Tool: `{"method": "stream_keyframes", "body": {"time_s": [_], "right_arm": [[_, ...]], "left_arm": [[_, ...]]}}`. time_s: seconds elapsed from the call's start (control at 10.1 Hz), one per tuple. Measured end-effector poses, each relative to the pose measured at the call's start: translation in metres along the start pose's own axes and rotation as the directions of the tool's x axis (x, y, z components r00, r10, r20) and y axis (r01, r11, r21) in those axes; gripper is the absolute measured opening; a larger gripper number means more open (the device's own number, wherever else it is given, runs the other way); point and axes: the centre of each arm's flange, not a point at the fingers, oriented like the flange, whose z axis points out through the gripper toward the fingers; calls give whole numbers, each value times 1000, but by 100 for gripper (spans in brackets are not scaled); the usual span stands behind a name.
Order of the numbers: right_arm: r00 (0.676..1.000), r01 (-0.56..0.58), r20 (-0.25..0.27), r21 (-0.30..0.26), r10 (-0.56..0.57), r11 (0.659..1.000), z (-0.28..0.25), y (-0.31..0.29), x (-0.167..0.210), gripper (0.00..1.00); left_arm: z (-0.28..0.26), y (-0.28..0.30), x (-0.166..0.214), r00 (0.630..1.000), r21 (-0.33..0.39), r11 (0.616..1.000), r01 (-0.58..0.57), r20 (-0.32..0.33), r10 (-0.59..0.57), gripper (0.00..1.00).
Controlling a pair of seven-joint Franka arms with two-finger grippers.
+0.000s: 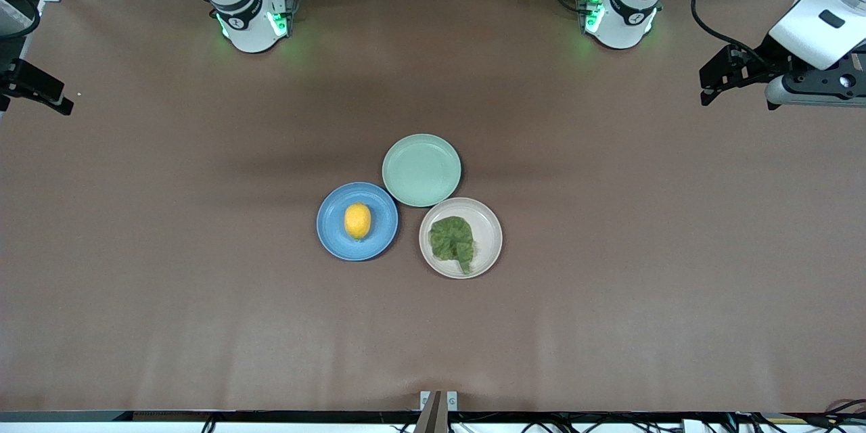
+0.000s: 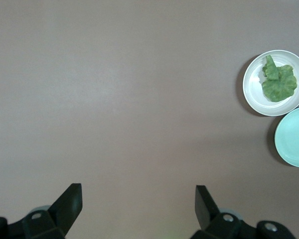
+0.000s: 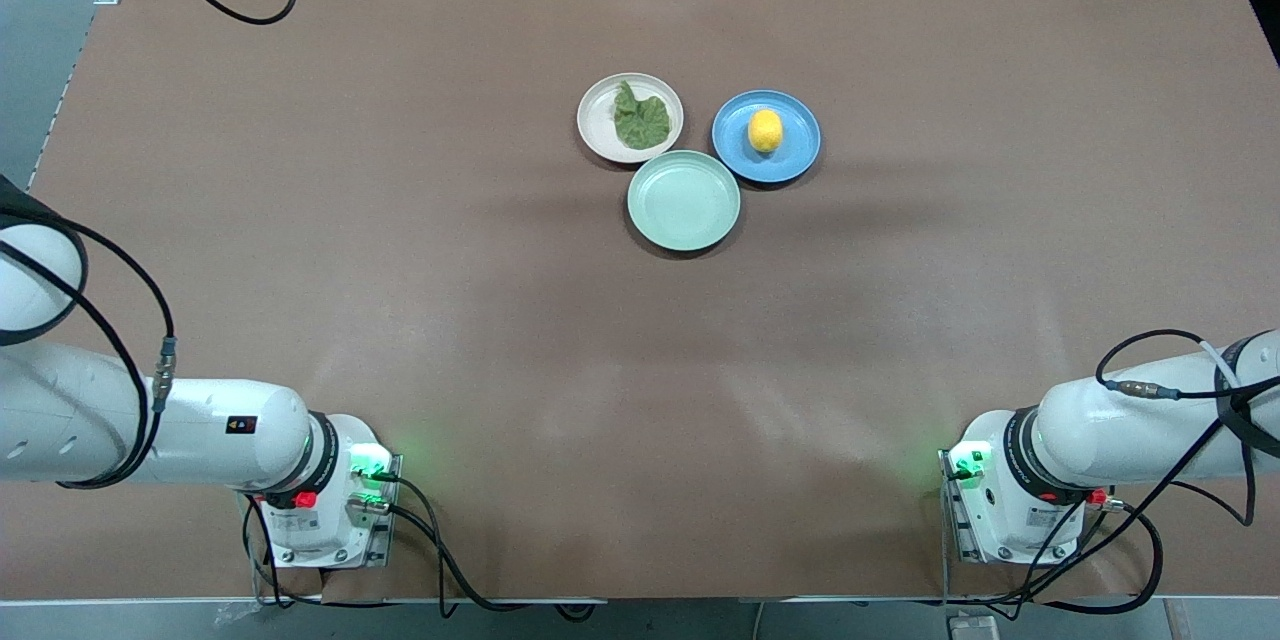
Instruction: Pick lemon and lettuce from blue and beige plates
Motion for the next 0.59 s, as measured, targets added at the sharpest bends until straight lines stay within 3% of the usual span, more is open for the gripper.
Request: {"method": "stream_keyframes", "body": {"time_s": [0.59], "right_arm": [[1000, 0, 0, 0, 0, 1000, 0, 0, 0, 100]], "left_arm": [[4, 0, 1, 1000, 0, 1000, 0, 10, 0, 100]]}}
